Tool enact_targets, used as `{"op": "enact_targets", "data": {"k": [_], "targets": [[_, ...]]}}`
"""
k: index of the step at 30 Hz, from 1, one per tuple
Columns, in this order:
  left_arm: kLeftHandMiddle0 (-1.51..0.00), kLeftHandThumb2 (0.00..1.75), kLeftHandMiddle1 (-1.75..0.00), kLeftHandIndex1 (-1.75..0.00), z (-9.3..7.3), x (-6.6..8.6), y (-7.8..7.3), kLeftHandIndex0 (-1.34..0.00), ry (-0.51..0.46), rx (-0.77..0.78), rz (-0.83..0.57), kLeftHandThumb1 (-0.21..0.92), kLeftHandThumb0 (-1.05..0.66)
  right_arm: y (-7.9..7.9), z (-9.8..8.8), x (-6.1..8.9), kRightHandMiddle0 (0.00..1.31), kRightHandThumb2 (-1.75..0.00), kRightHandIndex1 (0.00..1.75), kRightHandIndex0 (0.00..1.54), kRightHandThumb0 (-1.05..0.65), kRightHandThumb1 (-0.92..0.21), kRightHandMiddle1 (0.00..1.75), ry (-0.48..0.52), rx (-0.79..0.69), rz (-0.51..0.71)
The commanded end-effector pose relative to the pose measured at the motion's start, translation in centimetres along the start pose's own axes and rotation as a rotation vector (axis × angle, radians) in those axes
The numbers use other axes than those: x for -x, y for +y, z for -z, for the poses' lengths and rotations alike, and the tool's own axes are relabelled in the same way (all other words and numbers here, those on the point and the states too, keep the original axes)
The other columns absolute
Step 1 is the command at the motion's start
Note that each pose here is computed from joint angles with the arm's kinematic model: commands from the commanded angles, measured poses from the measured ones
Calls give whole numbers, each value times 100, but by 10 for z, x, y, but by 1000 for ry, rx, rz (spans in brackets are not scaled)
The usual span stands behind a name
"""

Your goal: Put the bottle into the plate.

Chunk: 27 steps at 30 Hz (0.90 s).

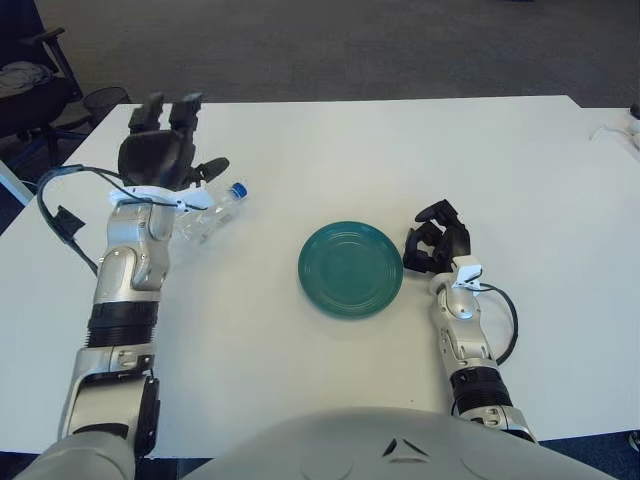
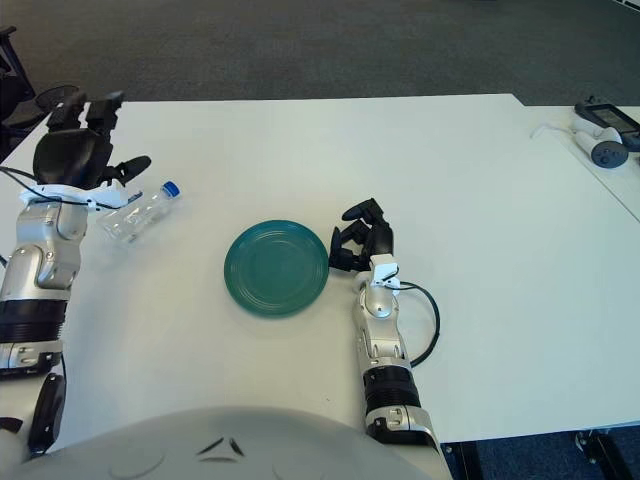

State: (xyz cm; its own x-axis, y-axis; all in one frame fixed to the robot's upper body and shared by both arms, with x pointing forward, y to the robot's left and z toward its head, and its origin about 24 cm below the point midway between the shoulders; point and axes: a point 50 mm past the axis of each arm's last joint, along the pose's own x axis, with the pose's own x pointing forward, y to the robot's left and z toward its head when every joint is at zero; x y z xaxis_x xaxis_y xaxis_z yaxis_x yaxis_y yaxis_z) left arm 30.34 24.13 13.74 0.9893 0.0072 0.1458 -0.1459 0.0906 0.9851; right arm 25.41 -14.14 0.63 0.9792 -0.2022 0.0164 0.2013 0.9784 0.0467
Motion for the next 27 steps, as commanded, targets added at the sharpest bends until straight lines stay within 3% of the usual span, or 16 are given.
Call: {"op": "enact_targets", "data": {"k": [1, 8, 12, 18, 27], "targets": [[-23, 74, -10, -20, -11, -10, 40, 0, -23, -371, 505, 92, -105, -6, 52, 23, 53, -150, 161, 81, 0, -12, 175, 291, 20, 13], [-30, 76, -11, -21, -10, -16, 48, 0, -86, -443, 654, 92, -105, -4, 52, 18, 52, -150, 162, 80, 0, -13, 175, 288, 14, -4], [-29, 76, -10, -20, -9, -32, 51, 0, -76, -468, 690, 92, -105, -1, 52, 16, 52, -150, 164, 79, 0, -14, 175, 282, 1, -26], [-30, 81, -8, -16, -9, -41, 58, 0, -62, -488, 732, 92, -105, 3, 53, 14, 51, -150, 167, 77, 0, -14, 175, 282, -8, -48], [-42, 92, -10, -18, -8, -48, 61, 0, 17, -531, 747, 92, -105, 3, 55, 11, 50, -150, 169, 76, 0, -15, 175, 289, -25, -51]]}}
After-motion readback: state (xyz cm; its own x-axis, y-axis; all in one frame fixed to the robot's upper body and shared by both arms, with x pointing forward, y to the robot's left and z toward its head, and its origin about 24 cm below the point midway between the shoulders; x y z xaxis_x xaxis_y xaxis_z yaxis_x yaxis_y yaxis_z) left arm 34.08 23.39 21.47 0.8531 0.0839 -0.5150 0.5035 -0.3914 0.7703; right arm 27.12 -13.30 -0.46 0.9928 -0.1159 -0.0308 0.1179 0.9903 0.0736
